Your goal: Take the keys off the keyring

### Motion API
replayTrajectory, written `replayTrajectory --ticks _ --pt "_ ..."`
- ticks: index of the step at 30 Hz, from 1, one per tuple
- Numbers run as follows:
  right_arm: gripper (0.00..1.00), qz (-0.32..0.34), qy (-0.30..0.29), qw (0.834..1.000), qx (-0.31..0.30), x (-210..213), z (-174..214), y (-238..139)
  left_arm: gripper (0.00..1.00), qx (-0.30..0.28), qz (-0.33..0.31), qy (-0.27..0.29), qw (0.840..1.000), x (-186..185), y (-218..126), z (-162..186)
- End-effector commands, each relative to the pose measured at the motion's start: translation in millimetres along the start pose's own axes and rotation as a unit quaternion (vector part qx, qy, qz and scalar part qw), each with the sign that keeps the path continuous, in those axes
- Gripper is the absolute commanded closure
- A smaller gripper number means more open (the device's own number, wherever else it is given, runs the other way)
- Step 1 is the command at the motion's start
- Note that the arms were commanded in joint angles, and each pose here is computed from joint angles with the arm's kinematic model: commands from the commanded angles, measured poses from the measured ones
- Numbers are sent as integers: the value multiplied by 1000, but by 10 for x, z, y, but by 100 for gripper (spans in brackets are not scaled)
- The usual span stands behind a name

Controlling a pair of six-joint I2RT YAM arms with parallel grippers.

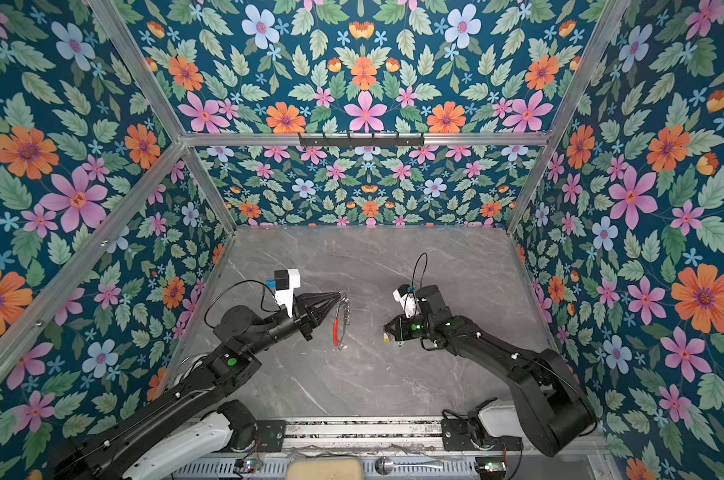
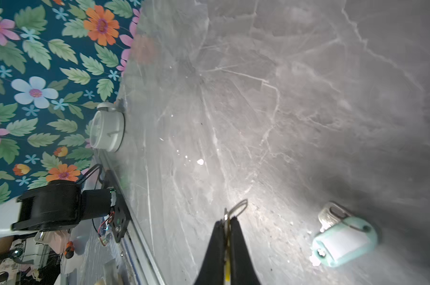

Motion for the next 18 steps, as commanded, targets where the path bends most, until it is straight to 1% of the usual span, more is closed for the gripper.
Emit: replayTrajectory --ticks 1,7,8,10,11,14,18 --pt "100 -6 -5 1000 -16 -44 -56 129 100 -10 -1 2 1000 -3 -7 -11" --pt "100 27 6 1000 8 -168 7 345 100 -3 -12 -3 1000 30 -9 55" --pt "98 36 10 999 9 -199 13 364 100 -2 -15 -4 1000 37 -11 67" --pt "89 47 14 999 11 -232 32 388 100 -1 -18 -5 1000 44 -15 78" --pt "81 55 16 998 12 -246 42 394 100 0 -19 -6 1000 44 -17 85" --pt "65 77 18 997 6 -270 50 380 100 6 -23 -7 1000 56 -18 111" --pt "53 87 8 996 -20 -193 12 254 100 7 -29 -9 1000 64 -28 128"
Point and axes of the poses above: each gripper's point midway between its finger pads, its own y axis out along the fingers, its own x axis along the line the jaws close on, z = x × y, the point moved 10 cm from there along -y, back along the fingers, and after that the axes turned 8 degrees about y, right-handed, at the moved point
